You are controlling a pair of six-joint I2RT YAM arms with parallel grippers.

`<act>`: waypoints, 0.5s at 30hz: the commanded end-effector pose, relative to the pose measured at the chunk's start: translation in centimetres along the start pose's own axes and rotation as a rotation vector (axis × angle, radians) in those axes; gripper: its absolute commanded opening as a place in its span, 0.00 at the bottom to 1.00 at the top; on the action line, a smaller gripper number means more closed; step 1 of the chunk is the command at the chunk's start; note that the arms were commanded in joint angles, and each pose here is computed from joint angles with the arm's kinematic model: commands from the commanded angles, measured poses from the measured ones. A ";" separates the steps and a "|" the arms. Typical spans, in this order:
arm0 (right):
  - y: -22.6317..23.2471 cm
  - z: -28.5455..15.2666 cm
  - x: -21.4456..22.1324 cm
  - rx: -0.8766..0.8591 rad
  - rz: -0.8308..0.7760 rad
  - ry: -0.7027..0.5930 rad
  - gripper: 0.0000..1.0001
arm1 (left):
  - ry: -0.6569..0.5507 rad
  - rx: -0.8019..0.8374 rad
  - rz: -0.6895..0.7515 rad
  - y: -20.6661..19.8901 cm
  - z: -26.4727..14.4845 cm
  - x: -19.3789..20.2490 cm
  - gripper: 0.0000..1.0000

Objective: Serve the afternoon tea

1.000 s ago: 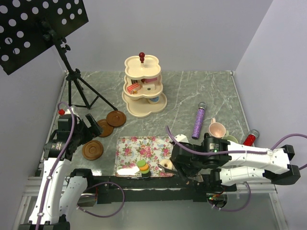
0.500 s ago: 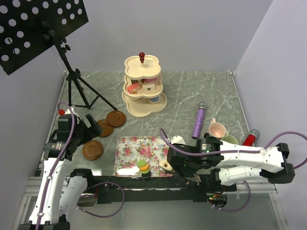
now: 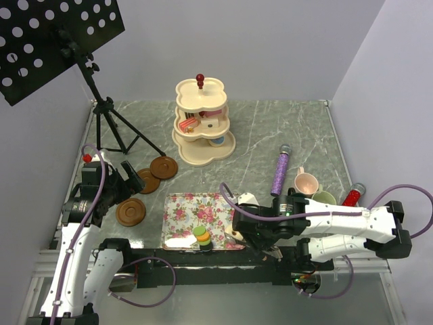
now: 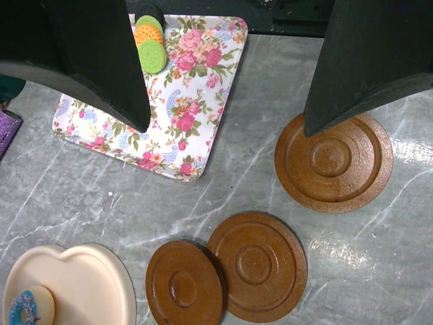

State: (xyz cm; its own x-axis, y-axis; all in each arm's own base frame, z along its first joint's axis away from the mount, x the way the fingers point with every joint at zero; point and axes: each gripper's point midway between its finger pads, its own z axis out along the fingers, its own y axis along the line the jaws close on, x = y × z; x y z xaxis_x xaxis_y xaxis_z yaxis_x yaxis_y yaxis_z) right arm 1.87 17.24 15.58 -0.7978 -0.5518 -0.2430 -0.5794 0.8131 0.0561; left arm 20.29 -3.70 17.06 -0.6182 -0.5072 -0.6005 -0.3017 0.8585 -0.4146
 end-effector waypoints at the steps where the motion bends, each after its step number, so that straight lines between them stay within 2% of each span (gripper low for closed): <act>1: 0.2 -0.2 -0.5 0.005 -0.004 -0.024 0.52 | -0.015 0.025 0.015 -0.4 0.1 -0.3 1.00; 9: 0.3 -1.4 -2.9 -0.014 0.013 -0.101 0.48 | -0.016 0.027 0.017 -0.4 0.0 -0.3 1.00; 15: -0.4 -1.8 -6.2 -0.040 0.043 -0.170 0.47 | -0.025 0.023 0.009 -0.3 -0.1 -0.4 1.00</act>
State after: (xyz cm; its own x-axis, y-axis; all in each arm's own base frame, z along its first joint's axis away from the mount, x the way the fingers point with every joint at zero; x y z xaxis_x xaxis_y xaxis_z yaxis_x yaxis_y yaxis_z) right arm 4.24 18.28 16.82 -0.8042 -0.5138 -0.2989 -0.5535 0.8305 0.0615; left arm 20.28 -3.71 17.03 -0.6188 -0.5072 -0.5999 -0.3018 0.8585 -0.4146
